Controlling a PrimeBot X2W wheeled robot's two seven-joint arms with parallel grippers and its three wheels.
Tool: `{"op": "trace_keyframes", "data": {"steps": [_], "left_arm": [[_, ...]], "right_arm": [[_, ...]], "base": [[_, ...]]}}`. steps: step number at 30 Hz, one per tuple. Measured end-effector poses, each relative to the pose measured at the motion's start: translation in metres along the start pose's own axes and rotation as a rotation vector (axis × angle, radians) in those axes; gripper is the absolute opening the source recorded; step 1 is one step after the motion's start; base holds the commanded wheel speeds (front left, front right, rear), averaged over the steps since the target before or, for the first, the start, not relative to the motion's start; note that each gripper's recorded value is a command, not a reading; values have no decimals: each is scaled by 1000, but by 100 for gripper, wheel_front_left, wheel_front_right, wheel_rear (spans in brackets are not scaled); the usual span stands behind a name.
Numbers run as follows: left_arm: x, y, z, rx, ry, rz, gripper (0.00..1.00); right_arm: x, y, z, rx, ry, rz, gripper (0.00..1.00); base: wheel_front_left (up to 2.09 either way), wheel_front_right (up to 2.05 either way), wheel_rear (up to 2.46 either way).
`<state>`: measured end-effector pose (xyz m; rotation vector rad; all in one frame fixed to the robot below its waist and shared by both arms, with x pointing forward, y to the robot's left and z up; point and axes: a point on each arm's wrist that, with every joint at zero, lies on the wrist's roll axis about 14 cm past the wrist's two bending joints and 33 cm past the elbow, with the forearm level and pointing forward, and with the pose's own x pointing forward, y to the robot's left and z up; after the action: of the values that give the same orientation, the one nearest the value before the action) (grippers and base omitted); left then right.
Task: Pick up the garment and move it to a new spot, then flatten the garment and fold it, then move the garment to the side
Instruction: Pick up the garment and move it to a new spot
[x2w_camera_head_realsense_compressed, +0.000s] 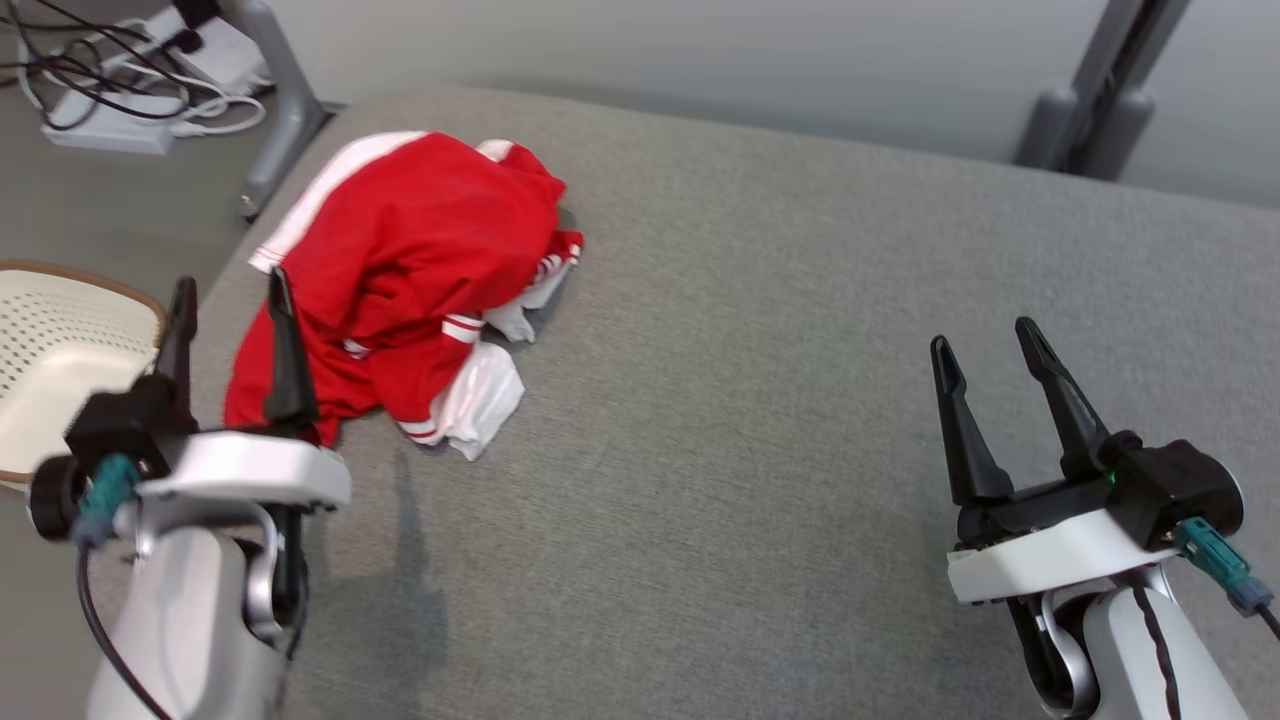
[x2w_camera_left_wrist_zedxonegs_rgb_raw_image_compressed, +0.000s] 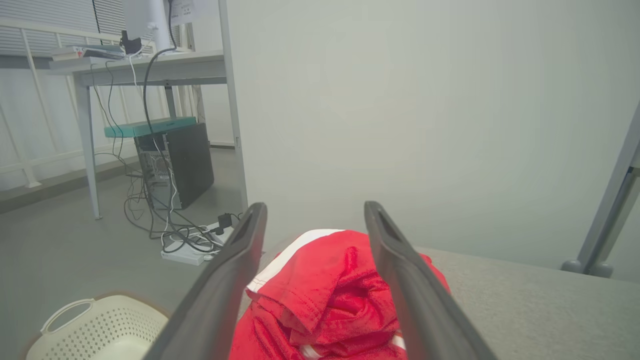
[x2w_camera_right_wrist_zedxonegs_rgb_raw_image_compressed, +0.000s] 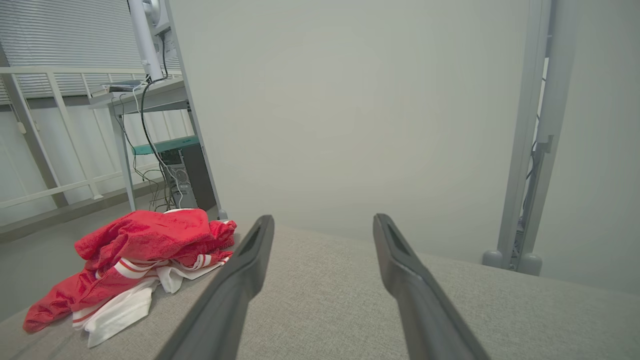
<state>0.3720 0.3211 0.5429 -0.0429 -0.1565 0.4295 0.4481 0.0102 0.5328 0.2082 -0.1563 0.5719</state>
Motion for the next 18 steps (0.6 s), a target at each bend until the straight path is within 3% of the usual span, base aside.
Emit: {"op": "trace_keyframes", "data": {"steps": [7, 13, 18], "left_arm": [[74, -16, -33, 72, 184, -113, 100], [95, -36, -92, 134, 477, -197, 100], [101, -41, -126, 173, 632, -212, 100]], "right_arm": [[1, -31, -17, -8, 22, -53, 100], [-2, -50, -30, -10, 48, -87, 100], [-6, -63, -38, -14, 65, -112, 100]], "base": [[0, 0, 0], [0, 0, 0], [0, 0, 0]]}}
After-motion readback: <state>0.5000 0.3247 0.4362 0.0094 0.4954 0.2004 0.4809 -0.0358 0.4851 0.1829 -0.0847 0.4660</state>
